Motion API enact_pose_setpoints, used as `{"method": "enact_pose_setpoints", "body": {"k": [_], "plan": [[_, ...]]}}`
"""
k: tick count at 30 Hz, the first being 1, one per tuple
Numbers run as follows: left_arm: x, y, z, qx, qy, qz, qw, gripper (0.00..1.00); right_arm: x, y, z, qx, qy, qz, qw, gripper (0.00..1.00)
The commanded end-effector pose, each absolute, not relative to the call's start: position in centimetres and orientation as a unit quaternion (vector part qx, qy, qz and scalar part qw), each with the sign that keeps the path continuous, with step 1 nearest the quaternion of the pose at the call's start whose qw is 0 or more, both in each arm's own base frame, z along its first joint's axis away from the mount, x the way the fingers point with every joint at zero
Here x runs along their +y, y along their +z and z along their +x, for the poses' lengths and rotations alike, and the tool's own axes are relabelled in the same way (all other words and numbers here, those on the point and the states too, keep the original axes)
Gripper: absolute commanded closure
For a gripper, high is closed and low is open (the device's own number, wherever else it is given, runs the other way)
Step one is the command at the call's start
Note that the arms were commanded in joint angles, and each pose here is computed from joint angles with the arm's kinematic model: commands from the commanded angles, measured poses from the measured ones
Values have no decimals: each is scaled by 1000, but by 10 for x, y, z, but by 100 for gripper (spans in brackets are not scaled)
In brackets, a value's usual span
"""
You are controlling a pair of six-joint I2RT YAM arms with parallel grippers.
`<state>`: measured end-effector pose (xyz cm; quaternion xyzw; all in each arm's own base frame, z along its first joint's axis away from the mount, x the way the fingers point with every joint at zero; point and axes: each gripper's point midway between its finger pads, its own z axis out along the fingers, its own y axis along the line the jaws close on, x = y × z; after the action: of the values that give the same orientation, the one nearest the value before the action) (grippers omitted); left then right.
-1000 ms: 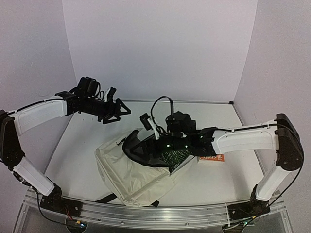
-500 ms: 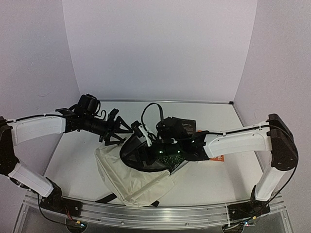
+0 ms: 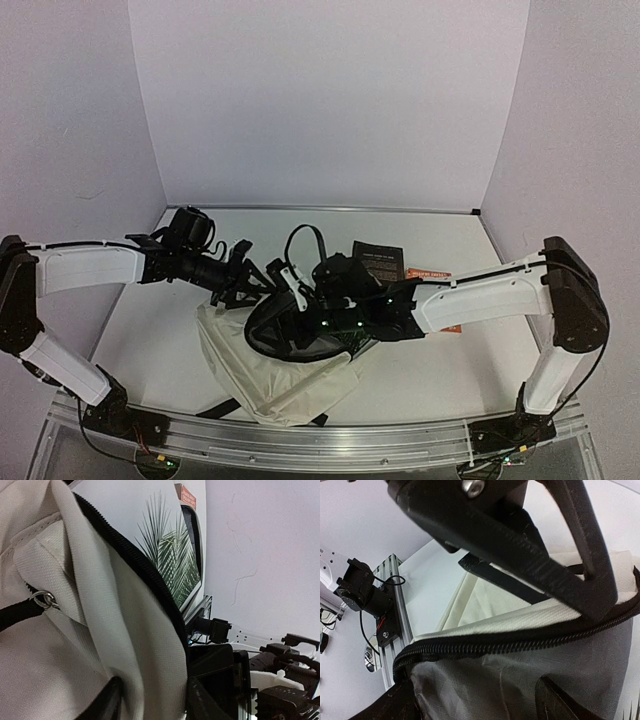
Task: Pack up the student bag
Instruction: Adjust the student bag at the center of the board.
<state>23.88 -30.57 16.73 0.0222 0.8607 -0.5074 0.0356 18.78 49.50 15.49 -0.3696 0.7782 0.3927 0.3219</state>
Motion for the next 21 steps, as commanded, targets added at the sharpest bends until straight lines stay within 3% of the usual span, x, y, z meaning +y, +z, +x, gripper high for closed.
{"method": "enact_pose_setpoints", "body": {"k": [1, 4, 5, 8, 15, 21], "plan": [[-312, 162, 222, 858, -512, 30, 6, 70, 483, 196, 208, 779, 371, -330, 383, 16], [-310, 157, 218, 863, -505, 23, 5, 98, 465, 215, 223, 790, 326, -315, 412, 9], [-308, 155, 217, 865, -502, 20, 8, 100, 458, 219, 230, 796, 306, -308, 421, 7], [-302, 153, 215, 872, -489, 14, 17, 100, 430, 230, 251, 812, 267, -292, 429, 2], [-290, 153, 212, 882, -470, 15, 36, 100, 384, 212, 298, 840, 277, -290, 365, 2], [-280, 143, 207, 897, -441, 9, 36, 100, 376, 164, 309, 852, 312, -314, 281, 8]]}}
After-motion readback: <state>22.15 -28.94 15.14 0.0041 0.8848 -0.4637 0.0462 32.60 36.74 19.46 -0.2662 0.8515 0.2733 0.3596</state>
